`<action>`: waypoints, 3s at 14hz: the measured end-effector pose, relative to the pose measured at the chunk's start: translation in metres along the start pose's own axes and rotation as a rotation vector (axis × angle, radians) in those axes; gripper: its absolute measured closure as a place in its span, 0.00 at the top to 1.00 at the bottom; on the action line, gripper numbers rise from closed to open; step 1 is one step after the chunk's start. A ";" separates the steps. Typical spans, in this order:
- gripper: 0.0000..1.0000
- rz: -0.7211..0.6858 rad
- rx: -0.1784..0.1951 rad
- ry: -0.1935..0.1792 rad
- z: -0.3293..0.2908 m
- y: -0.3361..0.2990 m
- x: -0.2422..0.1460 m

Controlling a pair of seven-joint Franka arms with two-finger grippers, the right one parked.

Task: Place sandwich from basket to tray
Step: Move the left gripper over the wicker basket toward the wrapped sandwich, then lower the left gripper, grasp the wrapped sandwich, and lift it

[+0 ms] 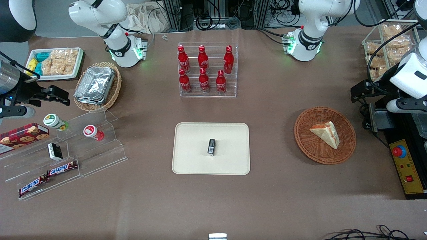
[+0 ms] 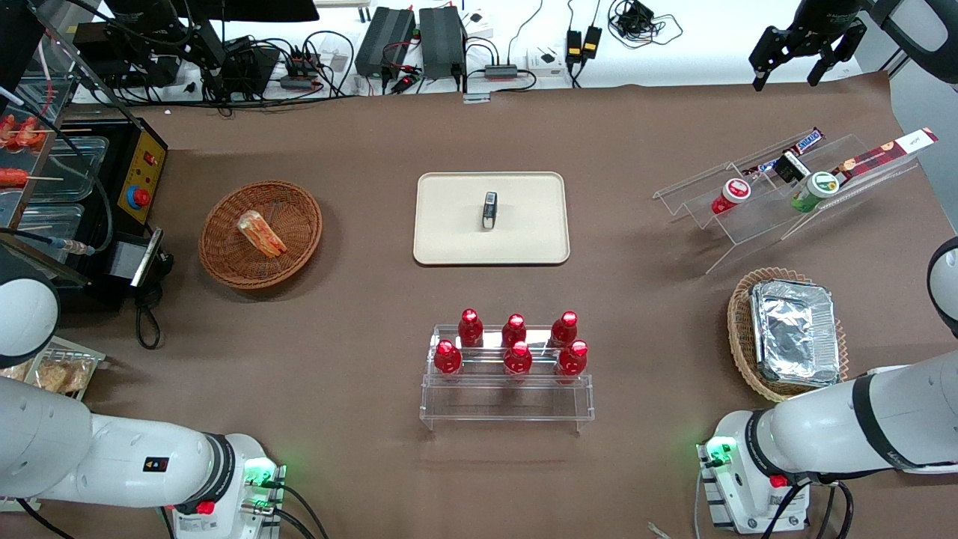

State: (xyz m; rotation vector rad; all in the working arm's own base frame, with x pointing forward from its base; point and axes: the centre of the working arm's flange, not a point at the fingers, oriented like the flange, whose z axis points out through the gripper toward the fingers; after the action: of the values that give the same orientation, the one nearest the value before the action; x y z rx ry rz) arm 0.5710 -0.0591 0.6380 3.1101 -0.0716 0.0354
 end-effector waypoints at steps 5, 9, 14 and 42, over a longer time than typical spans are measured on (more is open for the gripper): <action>1.00 -0.011 0.000 0.000 -0.006 -0.005 -0.004; 1.00 -0.108 -0.005 -0.061 -0.001 -0.016 -0.011; 1.00 -0.302 0.005 -0.118 0.056 -0.049 -0.017; 0.20 -0.882 0.077 -0.095 0.350 -0.065 -0.019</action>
State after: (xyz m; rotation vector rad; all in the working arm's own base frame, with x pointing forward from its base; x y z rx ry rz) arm 0.5632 -0.0043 0.2861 2.9047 1.2903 -0.1312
